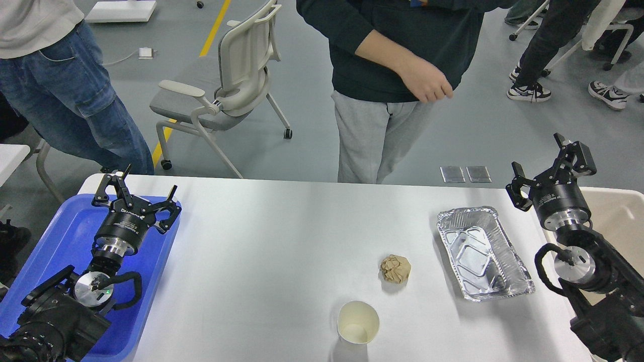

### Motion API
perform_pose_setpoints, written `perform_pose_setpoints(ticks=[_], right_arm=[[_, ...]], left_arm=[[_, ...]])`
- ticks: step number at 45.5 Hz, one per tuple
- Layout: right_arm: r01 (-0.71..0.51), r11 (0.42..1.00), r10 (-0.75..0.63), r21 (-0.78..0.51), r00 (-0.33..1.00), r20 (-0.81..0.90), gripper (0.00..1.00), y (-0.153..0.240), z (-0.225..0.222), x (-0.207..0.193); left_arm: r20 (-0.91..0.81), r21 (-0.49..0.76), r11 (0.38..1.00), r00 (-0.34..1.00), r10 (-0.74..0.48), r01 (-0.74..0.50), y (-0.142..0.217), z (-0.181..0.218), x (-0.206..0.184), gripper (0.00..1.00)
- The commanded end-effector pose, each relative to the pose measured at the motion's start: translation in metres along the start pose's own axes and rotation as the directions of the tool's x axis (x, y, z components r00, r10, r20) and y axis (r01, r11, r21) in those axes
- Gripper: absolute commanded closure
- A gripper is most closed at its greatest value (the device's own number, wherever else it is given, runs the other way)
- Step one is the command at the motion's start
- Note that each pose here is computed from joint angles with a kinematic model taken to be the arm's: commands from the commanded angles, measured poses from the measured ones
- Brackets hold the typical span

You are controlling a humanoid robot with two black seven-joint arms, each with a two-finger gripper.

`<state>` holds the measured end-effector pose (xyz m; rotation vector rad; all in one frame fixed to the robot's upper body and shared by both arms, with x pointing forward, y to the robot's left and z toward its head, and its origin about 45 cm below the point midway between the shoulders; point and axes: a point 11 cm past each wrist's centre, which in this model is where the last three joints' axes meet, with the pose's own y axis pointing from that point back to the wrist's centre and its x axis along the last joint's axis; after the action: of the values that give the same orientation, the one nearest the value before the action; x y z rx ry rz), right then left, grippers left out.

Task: Tidy desktop

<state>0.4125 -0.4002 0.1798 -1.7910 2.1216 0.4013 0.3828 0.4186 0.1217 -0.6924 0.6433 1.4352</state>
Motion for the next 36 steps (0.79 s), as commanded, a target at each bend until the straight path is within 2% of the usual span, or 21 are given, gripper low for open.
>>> perform_pose_setpoints(ticks=[1,36], right_arm=[[-0.003,1.000,0.003,-0.001,1.000,-0.001,0.00,0.0005,0.0003,0.0008],[-0.006,1.000,0.006,0.012,1.000,-0.017,0.00,-0.0038,-0.0079,0.0007]], left_arm=[[0.001,0.003,1.000,1.000,0.000,0.000,0.0000,-0.0004,-0.0001,0.00],[0.001,-0.001,1.000,1.000,0.000,0.000,0.0001,0.0006,0.0002,0.00]])
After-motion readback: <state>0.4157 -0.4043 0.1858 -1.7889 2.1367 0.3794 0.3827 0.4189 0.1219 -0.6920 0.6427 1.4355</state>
